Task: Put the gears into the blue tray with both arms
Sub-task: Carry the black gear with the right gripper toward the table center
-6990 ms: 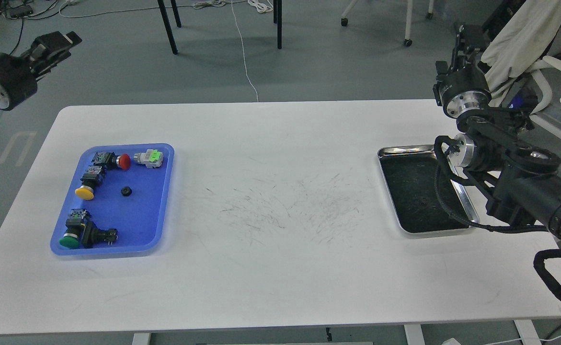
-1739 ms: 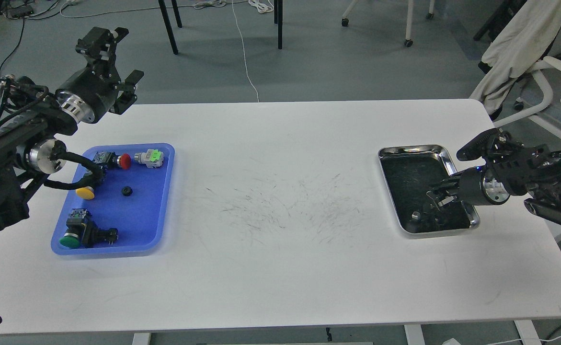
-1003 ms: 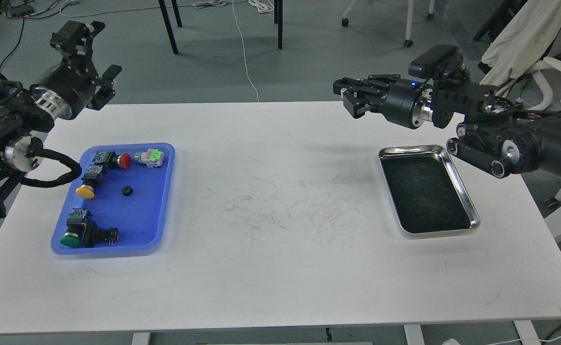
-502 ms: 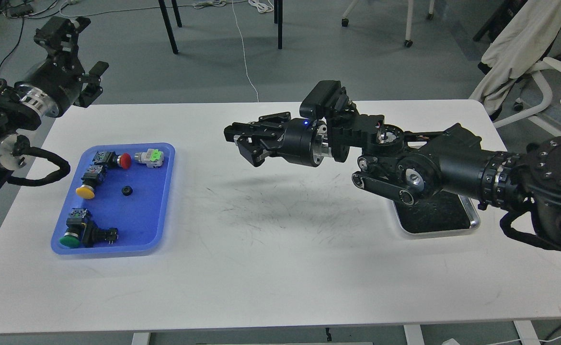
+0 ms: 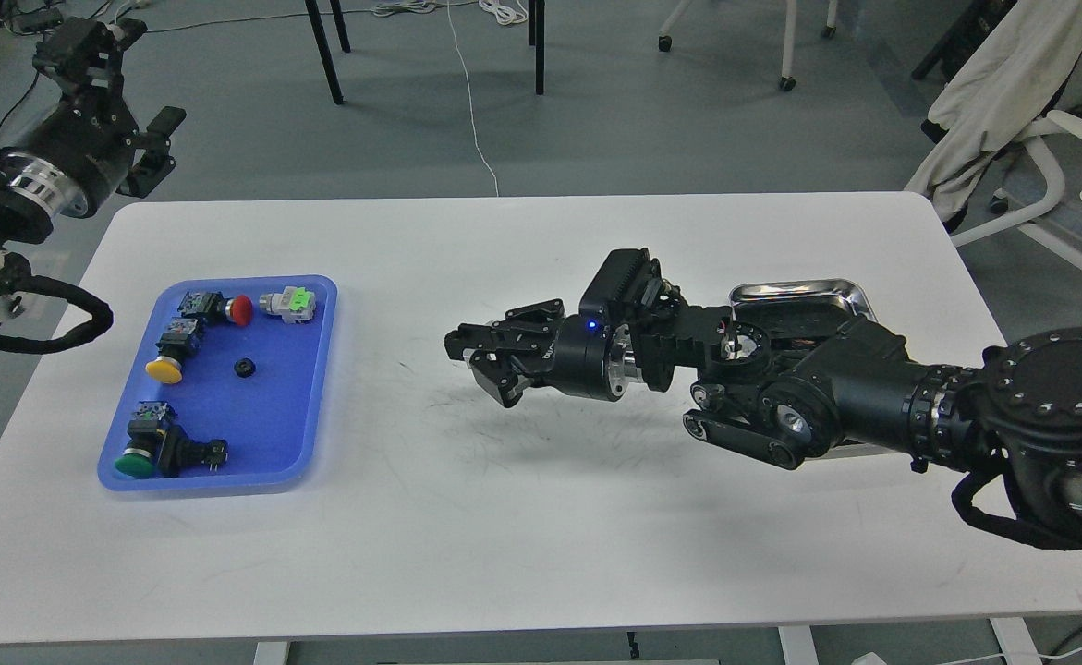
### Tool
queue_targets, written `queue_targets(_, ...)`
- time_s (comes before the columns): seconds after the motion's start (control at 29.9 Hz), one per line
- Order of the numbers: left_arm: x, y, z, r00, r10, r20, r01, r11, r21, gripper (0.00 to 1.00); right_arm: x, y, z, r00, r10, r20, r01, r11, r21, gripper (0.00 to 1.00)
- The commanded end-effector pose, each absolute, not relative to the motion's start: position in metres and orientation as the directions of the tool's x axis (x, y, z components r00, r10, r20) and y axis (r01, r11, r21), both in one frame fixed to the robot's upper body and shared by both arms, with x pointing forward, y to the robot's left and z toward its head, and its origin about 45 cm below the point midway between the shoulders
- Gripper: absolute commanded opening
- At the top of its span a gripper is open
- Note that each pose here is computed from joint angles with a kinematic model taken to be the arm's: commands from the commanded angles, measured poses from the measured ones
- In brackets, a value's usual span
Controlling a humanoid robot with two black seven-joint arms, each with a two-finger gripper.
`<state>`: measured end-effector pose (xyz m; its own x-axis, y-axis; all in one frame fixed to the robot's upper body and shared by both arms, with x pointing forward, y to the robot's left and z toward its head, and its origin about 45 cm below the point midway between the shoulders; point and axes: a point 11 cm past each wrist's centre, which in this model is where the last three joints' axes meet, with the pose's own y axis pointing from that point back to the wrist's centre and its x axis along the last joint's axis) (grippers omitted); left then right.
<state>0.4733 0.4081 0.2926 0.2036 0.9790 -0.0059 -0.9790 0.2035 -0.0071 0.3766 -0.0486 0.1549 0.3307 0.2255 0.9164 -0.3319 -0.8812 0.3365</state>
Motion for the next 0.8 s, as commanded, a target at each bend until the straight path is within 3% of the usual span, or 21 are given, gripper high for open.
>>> queue_targets(0.0,0.472,0.413,0.296,0.198,0.98,0.0,-0.98,0.198,-0.01,0.97,0.367,-0.052,0.141,0.313,0.275,0.909,-0.301,-0.879,0.369,0.02)
queue_targets(0.77,0.462,0.429,0.331,0.21,0.978,0.012,-0.975,0.211,-0.065,0.97,0.361,-0.078,0.11,0.24,0.398,0.885,-0.288,-0.842,0.457,0.02)
